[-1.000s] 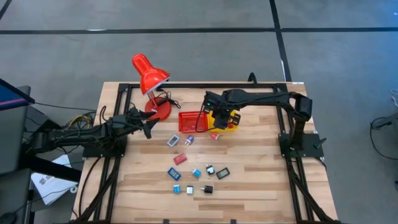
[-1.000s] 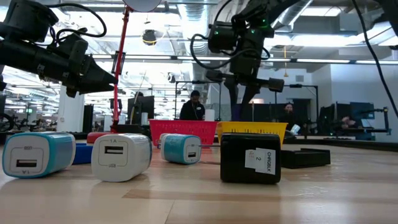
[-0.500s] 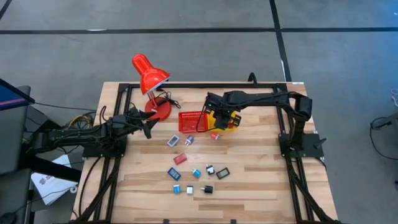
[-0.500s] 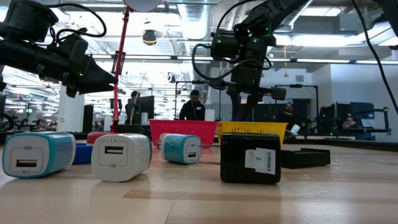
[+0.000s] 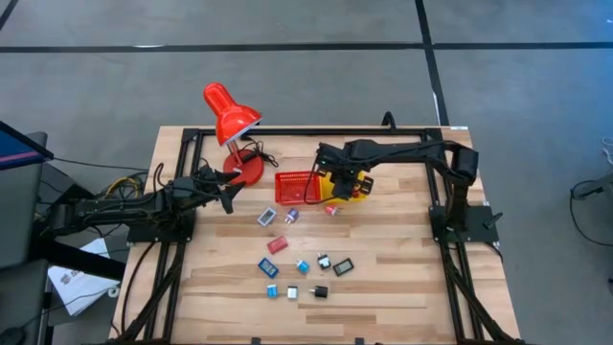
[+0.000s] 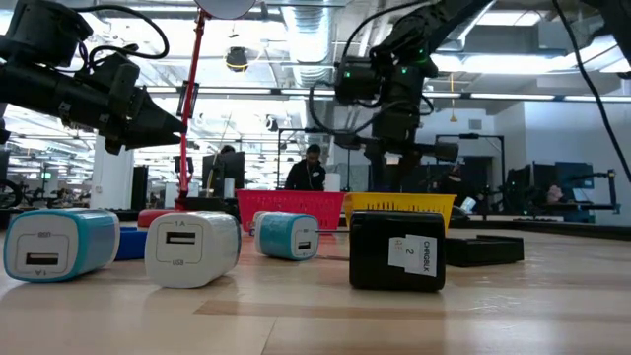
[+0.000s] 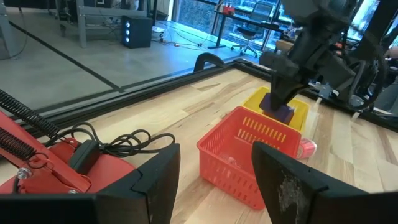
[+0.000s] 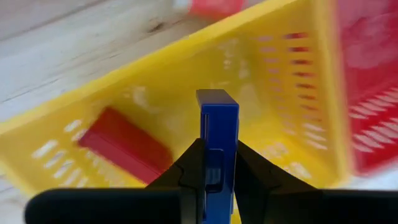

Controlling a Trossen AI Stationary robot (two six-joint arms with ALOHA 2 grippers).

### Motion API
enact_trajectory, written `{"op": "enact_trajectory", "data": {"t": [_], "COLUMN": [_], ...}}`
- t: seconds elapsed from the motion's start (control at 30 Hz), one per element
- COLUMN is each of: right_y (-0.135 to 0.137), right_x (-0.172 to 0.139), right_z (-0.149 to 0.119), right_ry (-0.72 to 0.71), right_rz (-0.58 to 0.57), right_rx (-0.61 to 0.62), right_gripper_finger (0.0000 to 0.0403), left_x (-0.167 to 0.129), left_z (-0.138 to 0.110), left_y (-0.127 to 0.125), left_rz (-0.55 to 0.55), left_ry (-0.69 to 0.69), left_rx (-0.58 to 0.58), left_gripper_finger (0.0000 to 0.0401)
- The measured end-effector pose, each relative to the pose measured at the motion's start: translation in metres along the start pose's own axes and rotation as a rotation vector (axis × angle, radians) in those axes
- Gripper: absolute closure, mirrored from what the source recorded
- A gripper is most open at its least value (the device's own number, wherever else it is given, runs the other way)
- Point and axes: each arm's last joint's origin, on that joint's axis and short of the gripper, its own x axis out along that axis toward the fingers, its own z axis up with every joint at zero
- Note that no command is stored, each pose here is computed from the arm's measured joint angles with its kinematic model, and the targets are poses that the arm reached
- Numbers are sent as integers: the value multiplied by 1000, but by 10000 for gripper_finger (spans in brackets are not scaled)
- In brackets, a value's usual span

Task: Pick & Place Office items
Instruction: Put the right dark blue digital timer into the yellow bin

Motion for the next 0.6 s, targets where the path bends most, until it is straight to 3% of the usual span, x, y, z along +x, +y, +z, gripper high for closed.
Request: {"op": "enact_trajectory", "data": {"t": [0.6], "right_y": [2], "right_x": [17], "right_z": [-5], "right_ry": [1], "right_rz": [75], "right_rx": [20], "right_gripper_finger": [344], "left_x": [0], "left_z": [0], "left_y": [0], "left_rz": [0], "left_ry": [0], "left_rx": [-18], "left_gripper_finger": [206]}}
